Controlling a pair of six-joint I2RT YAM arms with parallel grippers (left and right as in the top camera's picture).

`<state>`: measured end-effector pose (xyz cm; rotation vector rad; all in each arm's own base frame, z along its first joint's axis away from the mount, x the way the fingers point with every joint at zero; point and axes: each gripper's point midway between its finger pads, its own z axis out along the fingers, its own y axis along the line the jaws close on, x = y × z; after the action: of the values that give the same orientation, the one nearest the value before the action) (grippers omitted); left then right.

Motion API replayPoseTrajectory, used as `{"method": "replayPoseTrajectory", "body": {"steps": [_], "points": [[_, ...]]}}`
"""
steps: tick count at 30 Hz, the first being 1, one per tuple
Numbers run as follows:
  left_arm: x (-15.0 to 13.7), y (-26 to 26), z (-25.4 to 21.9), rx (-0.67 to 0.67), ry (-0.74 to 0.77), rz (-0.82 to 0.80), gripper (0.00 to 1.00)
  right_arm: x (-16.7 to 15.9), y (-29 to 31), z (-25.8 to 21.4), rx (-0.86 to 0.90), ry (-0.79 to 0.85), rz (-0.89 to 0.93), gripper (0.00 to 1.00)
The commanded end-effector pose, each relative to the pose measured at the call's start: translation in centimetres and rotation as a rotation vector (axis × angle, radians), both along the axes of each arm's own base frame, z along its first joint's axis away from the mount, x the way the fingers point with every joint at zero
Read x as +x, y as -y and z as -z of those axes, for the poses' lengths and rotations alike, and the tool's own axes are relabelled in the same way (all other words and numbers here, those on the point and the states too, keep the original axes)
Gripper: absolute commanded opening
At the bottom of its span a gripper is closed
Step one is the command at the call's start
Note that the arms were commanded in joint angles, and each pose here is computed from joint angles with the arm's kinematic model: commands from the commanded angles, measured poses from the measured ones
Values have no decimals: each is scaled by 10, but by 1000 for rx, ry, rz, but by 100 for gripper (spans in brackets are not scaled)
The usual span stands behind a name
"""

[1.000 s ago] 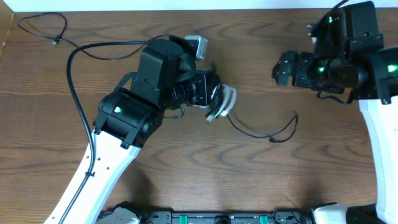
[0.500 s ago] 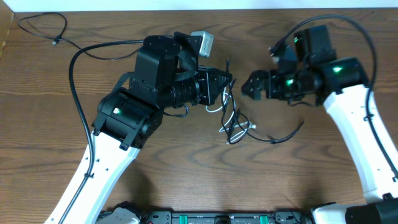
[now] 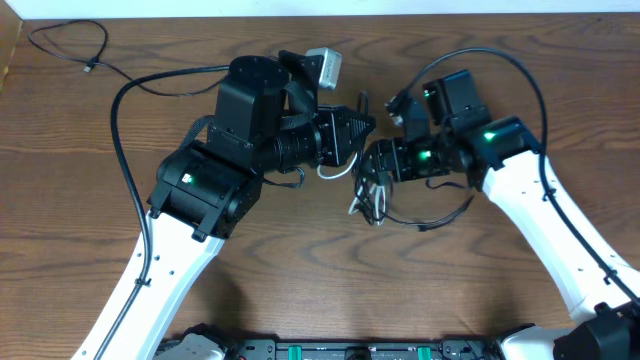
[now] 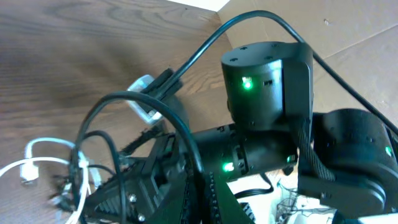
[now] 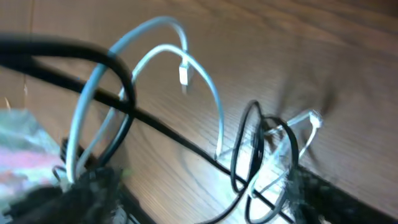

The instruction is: Untangle cables

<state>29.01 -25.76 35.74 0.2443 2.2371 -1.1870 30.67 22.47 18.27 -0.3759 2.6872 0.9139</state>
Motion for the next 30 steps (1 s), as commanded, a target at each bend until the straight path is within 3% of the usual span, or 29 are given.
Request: {"method": "replayPoseTrajectory", "body": {"steps": [1, 7, 15, 20, 23, 25, 30], "points": [[-12, 4, -16, -61, 6, 53, 7, -2, -6, 6, -40, 24, -16, 76], [-19, 10, -24, -103, 7, 103, 8, 1, -19, 3, -41, 85, -41, 61], [-23, 12, -26, -140, -61, 96, 8, 16, -27, -8, -2, 165, -39, 58], [-23, 12, -29, -167, -100, 77, 7, 25, -32, -15, 25, 212, -31, 49], [-22, 12, -30, -180, -116, 68, 7, 26, -35, -17, 33, 222, -33, 25], [-22, 12, -30, -179, -115, 66, 8, 26, -36, -17, 33, 222, -34, 1], [-16, 6, -29, -163, -88, 54, 7, 28, -33, -16, 38, 187, 19, 1]]}}
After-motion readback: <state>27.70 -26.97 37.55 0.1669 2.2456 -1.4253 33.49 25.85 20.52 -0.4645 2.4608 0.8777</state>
